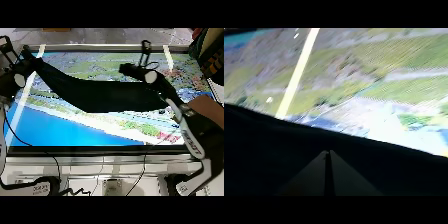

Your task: Fold the clothes and pants, and hang the long-sleeved shirts on hangers.

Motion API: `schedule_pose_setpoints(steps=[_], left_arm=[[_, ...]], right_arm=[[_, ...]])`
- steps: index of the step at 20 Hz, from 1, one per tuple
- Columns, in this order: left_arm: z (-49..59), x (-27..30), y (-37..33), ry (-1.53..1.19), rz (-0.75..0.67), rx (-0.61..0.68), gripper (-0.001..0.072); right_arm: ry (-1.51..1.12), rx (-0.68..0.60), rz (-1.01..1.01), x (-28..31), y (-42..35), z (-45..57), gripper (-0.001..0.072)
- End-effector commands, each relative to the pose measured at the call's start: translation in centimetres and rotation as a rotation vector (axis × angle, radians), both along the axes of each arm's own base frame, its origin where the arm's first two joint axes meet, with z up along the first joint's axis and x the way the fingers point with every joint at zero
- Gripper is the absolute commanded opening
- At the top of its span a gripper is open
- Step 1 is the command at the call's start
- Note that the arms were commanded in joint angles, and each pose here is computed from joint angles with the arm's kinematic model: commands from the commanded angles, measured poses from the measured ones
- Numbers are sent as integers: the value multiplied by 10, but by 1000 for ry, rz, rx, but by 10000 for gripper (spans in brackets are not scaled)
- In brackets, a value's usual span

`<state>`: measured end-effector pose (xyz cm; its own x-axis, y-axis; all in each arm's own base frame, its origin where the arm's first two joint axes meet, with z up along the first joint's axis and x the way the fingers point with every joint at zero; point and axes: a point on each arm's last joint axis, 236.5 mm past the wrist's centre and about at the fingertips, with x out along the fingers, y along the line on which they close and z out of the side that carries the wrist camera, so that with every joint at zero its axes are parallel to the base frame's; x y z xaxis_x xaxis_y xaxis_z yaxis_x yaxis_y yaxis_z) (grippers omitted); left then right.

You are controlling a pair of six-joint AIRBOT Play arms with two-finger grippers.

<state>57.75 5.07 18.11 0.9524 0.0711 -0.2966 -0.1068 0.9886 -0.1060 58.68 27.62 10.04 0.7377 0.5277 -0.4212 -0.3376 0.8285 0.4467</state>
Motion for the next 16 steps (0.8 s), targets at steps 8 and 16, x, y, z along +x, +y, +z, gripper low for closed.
schedule_pose_setpoints(steps=[8,16], left_arm=[[48,-43,-125,3,-233,-10,19],[24,-39,-157,49,-289,-16,20]], right_arm=[[393,223,304,-88,220,-125,19],[442,228,415,-163,292,-146,22]])
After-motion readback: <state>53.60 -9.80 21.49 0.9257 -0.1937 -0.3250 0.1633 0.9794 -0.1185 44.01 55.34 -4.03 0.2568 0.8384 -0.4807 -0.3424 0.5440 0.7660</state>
